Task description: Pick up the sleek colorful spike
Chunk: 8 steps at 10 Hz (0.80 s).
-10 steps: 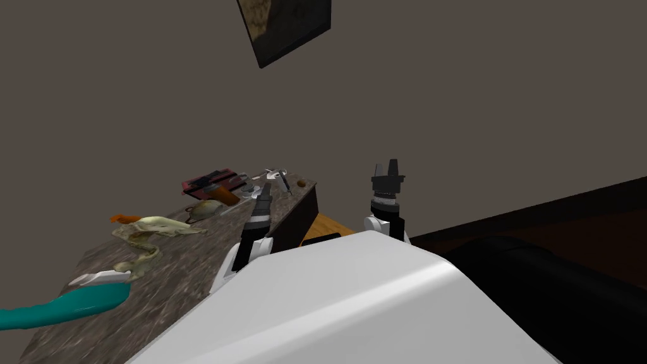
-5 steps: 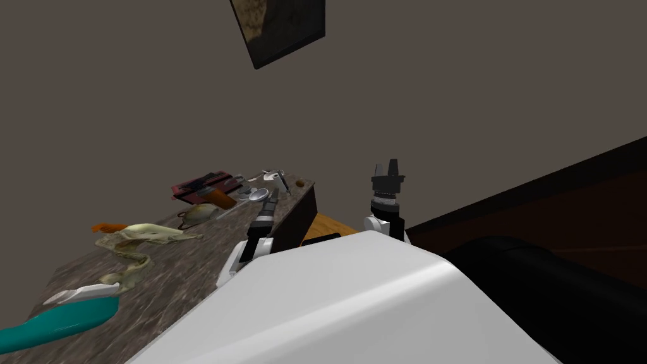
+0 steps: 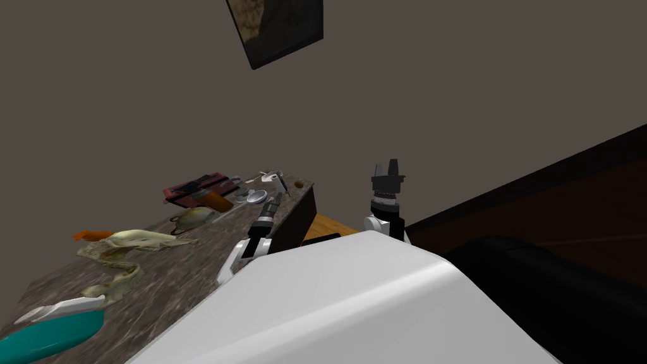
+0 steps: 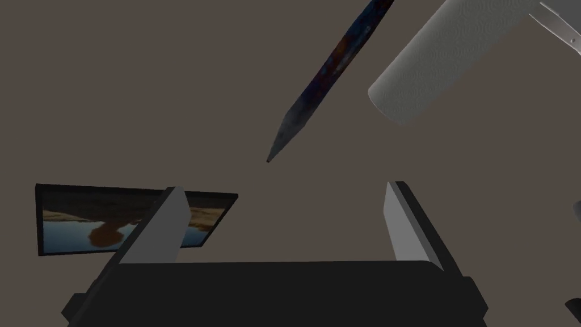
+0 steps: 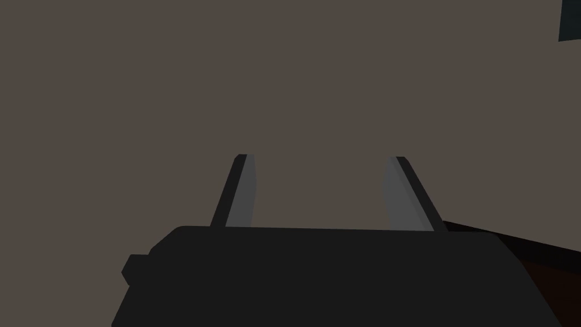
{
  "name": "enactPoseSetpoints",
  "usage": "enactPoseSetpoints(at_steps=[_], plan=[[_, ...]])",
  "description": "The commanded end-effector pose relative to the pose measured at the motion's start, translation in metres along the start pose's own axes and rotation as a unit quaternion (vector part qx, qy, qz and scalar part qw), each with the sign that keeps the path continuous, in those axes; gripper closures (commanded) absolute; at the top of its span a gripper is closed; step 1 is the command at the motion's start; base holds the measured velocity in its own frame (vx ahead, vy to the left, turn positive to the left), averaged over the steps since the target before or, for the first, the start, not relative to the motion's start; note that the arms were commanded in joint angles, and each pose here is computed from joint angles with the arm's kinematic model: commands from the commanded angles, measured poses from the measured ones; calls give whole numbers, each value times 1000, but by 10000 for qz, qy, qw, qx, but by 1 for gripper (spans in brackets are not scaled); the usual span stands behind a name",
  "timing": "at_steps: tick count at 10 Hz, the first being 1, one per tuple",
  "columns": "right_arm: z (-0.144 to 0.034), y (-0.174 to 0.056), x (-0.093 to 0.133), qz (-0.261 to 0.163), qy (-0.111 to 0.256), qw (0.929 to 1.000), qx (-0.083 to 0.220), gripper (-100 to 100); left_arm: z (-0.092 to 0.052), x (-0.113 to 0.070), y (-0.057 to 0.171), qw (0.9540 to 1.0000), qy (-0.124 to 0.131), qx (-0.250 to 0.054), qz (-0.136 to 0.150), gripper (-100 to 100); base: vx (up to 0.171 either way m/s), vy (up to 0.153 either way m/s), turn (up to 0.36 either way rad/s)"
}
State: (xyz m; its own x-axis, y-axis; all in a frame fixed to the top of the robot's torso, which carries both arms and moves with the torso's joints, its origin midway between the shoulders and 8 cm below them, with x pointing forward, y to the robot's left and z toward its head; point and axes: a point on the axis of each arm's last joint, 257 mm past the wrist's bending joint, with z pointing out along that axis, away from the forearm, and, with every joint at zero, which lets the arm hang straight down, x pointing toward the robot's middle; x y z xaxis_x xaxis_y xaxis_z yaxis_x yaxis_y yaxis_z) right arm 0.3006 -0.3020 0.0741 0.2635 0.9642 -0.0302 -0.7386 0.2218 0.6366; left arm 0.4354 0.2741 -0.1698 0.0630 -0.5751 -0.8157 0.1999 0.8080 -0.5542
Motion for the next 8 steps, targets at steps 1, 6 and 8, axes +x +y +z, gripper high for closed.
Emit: enactPoseSetpoints(at_steps=[1, 6, 8], plan=[[0, 0, 0, 0, 0, 10000, 0, 0, 3, 6, 11, 9994, 134, -62, 328, -100, 40, -12, -5], [0, 0, 0, 0, 0, 10000, 0, 0, 11, 14, 42, 9873, 516, -61, 1503, -100, 79, -40, 27], [0, 0, 0, 0, 0, 10000, 0, 0, 16, 13, 52, 9771, 650, 1, 2027, -100, 114, -44, 49]])
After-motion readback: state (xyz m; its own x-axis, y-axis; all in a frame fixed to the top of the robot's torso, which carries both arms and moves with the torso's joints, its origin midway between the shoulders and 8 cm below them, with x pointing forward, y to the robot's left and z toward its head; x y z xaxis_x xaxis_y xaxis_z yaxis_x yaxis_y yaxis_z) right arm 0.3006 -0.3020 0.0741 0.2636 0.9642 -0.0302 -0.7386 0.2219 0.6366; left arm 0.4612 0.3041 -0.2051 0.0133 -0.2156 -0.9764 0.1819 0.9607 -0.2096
